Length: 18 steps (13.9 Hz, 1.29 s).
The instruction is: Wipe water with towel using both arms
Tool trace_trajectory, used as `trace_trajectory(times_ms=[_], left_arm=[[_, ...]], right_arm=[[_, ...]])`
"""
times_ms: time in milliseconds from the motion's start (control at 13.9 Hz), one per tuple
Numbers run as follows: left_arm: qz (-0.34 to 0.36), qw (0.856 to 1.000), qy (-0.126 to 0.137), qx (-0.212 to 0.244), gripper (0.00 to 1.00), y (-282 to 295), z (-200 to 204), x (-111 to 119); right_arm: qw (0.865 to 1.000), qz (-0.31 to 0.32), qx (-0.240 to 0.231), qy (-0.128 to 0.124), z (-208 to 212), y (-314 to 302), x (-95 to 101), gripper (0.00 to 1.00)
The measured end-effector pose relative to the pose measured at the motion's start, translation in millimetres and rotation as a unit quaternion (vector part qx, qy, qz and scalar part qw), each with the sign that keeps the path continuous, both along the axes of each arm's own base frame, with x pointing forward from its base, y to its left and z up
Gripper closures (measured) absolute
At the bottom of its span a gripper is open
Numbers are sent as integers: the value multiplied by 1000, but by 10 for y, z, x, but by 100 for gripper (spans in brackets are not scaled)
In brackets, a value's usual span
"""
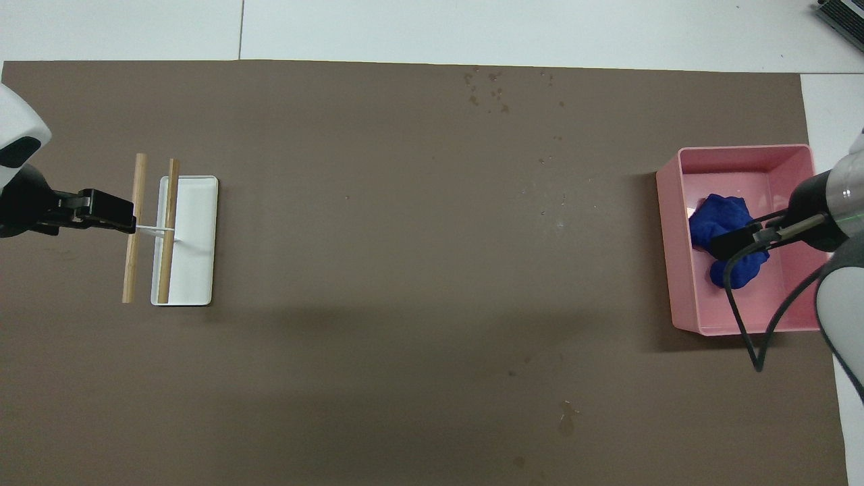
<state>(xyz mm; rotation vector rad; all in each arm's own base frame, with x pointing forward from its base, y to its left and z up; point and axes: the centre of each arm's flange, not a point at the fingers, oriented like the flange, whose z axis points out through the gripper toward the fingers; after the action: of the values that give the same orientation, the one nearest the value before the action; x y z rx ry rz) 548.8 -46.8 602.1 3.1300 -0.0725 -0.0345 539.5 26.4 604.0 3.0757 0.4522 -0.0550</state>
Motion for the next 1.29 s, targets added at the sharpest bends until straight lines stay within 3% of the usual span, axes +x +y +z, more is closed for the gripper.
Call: trace_trajectory(times_ms=[503, 934, 1293], left_arm=[[0, 1000, 0, 0, 0, 0, 0, 0], [0, 1000, 0, 0, 0, 0, 0, 0], [0, 1000, 0, 0, 0, 0, 0, 0]], right_arm=[[1000, 12, 8, -2, 86, 93, -38, 0], [999, -16, 16, -26, 191, 21, 8, 0], [999, -20, 16, -21, 125, 40, 102, 0]])
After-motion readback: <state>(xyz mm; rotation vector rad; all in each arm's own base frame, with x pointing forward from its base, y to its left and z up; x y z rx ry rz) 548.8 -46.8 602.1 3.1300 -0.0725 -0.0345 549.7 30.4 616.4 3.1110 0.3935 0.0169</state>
